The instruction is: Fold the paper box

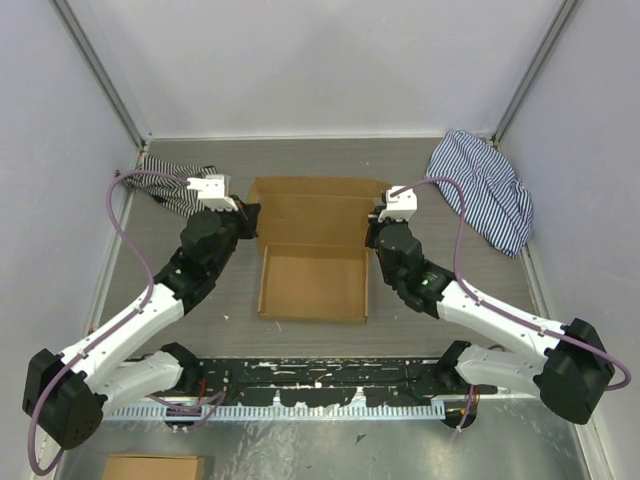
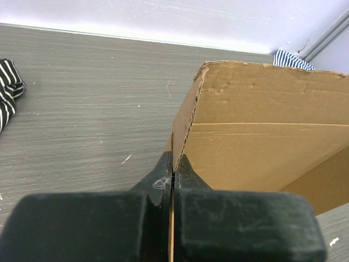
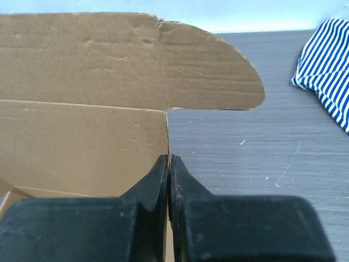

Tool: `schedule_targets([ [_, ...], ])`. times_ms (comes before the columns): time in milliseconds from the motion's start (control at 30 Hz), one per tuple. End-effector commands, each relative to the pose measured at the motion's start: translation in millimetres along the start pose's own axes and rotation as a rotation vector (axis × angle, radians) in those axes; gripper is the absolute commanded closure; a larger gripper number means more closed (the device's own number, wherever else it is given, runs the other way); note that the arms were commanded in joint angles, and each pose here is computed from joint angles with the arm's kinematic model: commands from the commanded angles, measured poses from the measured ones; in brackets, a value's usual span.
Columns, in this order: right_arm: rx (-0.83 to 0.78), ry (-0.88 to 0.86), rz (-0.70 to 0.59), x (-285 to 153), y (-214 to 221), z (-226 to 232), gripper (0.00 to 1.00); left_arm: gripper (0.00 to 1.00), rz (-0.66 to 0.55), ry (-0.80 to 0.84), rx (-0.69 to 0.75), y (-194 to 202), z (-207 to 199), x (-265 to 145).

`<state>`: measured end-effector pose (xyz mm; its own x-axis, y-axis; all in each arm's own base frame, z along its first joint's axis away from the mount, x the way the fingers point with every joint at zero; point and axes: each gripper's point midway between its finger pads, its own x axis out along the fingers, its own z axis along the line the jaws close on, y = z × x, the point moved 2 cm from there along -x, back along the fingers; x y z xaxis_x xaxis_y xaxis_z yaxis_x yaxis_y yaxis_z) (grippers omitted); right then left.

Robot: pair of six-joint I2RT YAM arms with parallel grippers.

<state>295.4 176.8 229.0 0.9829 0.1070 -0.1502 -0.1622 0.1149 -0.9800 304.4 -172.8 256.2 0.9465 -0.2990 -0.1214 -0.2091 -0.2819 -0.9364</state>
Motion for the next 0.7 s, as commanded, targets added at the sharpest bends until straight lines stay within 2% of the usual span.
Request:
schedule_targets([
  [0,0.072,-0.06,-0.191,0.0,-57.8,16.9,0.97,1.0,-0.16,0.044,-0.062,-26.9,-9.3,-3.4],
  [167,0.027,-0.13,-0.108,-2.1,-74.6,35.1,0.9,1.0,-0.18,0.046,-0.062,-29.5,-7.1,-9.3],
  [333,-0.065,-0.109,-0.033,-0.2,-67.7,32.8,0.75,1.0,-0.225,0.072,-0.061,-30.2,-7.7,-11.3],
  [467,-0.114,-0.082,-0.013,0.3,-69.0,28.0,0.5,1.0,-0.299,0.063,-0.047,-33.9,-3.6,-7.7],
  [533,-0.125,-0.064,0.001,0.7,-71.2,26.2,0.41,1.0,-0.309,0.067,-0.017,-32.5,-4.7,-2.2],
  [667,-0.13,-0.02,0.057,-2.9,-68.0,18.5,0.38,1.0,-0.3,0.077,0.017,-30.5,-8.7,7.2],
])
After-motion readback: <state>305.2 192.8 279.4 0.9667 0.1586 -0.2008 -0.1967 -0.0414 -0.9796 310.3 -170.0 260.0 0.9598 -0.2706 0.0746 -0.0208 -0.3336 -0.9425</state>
